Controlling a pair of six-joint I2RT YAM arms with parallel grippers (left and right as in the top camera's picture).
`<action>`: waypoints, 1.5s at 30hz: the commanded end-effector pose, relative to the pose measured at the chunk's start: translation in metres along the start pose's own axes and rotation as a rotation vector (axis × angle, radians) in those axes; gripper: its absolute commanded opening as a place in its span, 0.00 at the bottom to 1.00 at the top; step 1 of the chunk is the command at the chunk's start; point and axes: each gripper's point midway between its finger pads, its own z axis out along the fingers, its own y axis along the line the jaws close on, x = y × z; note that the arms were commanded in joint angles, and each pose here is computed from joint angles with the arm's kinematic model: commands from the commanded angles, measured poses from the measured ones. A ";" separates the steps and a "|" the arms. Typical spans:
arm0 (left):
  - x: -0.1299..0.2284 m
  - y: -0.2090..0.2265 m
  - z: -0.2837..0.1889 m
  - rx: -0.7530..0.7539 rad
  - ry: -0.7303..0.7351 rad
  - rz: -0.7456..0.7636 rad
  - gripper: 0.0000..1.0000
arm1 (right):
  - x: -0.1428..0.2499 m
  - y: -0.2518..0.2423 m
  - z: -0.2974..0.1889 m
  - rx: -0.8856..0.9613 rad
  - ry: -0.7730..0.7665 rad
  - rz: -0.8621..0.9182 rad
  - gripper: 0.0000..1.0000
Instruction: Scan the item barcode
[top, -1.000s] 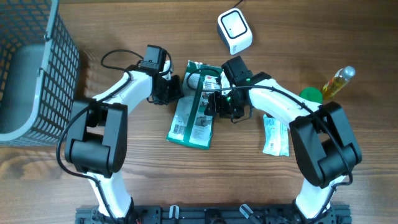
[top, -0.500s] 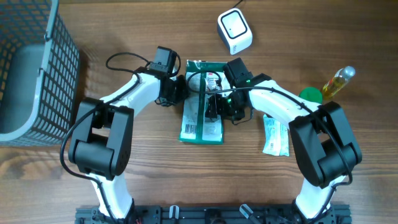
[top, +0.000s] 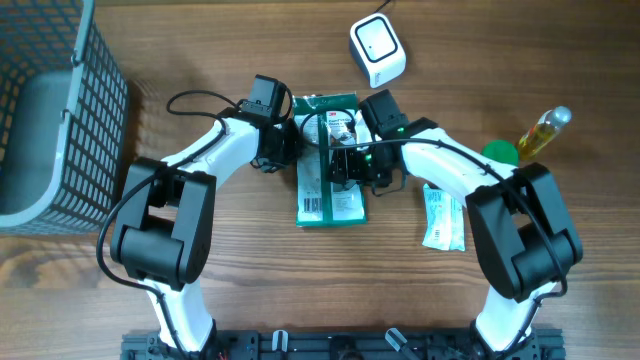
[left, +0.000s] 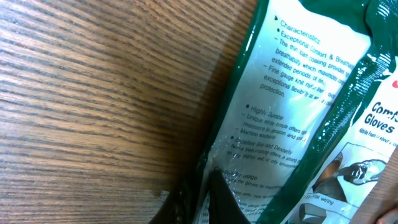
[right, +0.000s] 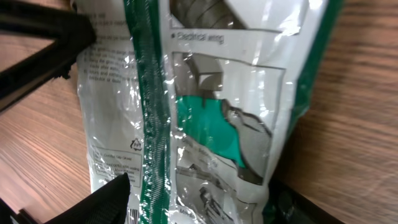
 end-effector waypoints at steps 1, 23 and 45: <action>0.019 0.047 0.028 -0.137 0.059 0.081 0.04 | -0.005 -0.010 -0.006 -0.006 -0.015 -0.016 0.71; 0.034 0.011 0.030 0.016 0.099 0.298 0.14 | -0.013 -0.016 -0.028 -0.189 -0.001 -0.063 0.76; 0.034 0.011 0.030 0.016 0.099 0.298 0.19 | 0.014 -0.001 0.009 -0.412 -0.069 0.074 0.63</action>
